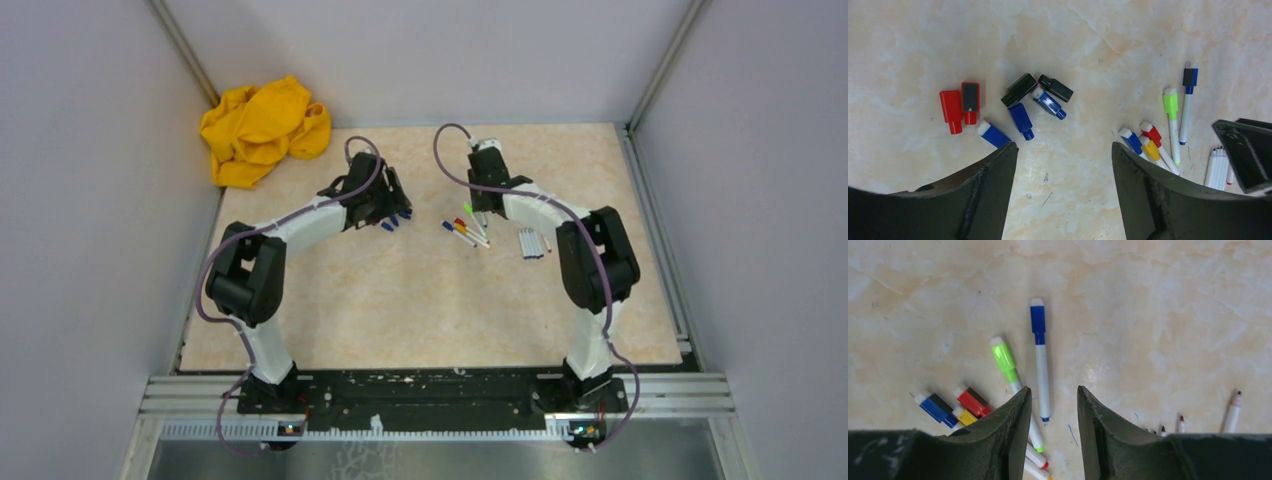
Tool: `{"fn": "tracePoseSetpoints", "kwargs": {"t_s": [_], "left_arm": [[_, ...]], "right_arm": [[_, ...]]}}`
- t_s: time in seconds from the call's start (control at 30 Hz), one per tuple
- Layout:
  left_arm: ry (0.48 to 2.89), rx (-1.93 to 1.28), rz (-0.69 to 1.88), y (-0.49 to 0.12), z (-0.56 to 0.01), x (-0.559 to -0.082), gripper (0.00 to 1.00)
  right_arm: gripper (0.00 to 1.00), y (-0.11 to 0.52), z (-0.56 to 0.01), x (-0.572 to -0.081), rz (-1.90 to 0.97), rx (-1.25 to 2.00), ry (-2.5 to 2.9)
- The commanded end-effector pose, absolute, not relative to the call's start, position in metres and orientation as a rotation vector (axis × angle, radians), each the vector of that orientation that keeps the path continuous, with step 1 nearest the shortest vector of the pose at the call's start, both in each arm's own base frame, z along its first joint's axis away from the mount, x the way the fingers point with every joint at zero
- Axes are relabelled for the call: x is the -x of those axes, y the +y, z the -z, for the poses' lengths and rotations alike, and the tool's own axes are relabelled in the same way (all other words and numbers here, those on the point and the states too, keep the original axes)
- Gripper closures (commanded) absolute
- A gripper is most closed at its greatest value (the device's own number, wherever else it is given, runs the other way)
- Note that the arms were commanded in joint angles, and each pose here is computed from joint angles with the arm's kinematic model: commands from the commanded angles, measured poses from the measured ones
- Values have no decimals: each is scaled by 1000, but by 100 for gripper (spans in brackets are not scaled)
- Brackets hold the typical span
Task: Open the pen caps
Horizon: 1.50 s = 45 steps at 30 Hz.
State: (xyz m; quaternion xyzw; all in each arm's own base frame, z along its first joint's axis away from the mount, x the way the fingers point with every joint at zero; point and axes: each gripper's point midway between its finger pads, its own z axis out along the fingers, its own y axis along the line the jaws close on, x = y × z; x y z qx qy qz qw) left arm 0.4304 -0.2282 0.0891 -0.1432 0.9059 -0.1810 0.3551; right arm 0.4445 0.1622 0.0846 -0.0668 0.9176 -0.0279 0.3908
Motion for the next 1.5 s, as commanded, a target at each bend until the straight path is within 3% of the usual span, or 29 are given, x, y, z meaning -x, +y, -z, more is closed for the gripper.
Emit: {"fn": "tracePoseSetpoints", "kwargs": {"t_s": [0.0, 0.87, 1.2, 1.47], "left_arm": [[2255, 357, 607, -239, -126, -442, 22], [2228, 360, 641, -237, -129, -446, 20], [2232, 358, 654, -239, -128, -447, 20], [2222, 243, 914, -279, -130, -446, 20]], "right_arm": [[61, 186, -81, -462, -9, 230, 2338], [65, 173, -33, -476, -8, 200, 2454], [100, 161, -20, -453, -7, 166, 2507], [100, 179, -78, -456, -160, 224, 2316]]}}
